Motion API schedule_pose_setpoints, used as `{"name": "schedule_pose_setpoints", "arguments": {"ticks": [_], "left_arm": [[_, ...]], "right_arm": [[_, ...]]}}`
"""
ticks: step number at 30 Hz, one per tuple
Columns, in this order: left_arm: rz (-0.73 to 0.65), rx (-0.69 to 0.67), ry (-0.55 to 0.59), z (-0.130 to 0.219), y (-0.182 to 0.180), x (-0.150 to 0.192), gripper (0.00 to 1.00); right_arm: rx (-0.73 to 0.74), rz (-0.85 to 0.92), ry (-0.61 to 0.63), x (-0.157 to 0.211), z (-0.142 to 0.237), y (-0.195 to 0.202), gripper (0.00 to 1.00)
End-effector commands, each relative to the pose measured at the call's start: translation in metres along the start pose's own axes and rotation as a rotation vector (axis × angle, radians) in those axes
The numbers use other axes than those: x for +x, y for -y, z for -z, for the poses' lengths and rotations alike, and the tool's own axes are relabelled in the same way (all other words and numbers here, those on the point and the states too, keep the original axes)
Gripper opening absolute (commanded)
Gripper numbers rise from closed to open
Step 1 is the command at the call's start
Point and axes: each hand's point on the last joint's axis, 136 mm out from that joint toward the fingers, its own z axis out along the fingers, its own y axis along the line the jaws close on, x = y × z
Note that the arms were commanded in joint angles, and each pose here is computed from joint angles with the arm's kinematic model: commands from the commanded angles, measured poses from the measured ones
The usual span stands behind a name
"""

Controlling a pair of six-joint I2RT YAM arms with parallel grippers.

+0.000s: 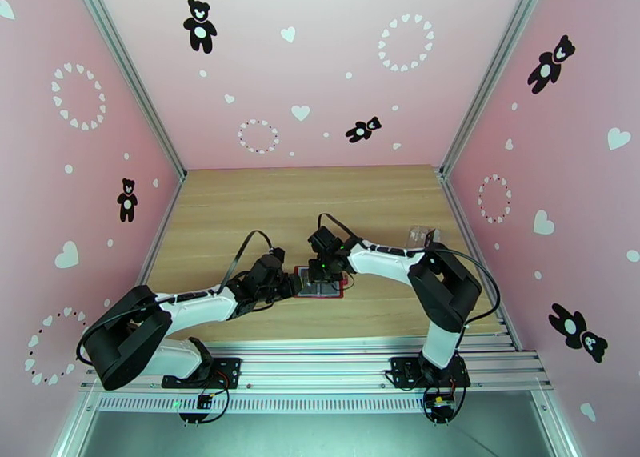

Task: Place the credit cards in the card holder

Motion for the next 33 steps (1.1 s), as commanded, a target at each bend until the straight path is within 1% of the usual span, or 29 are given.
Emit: {"name": "schedule_pose_setpoints", "arguments": {"ticks": [1,20,33], "left_arm": [[-0.014,-0.016,-0.006,-0.003,-0.004,0.003,0.31],[-0.016,-0.007,-0.001,-0.001,-0.001,0.002,0.32],[-0.019,-0.005,0.0,-0.001,0.001,0.001,0.32]], "right_arm": [[0.039,0.007,-0.015,0.003,-0.004,0.006,0.18],[0.094,0.011,-0.049,0.012,-0.018,0.022,0.18],[0.145,0.022,-0.04,0.013,-0.014,0.032,0.18]]}}
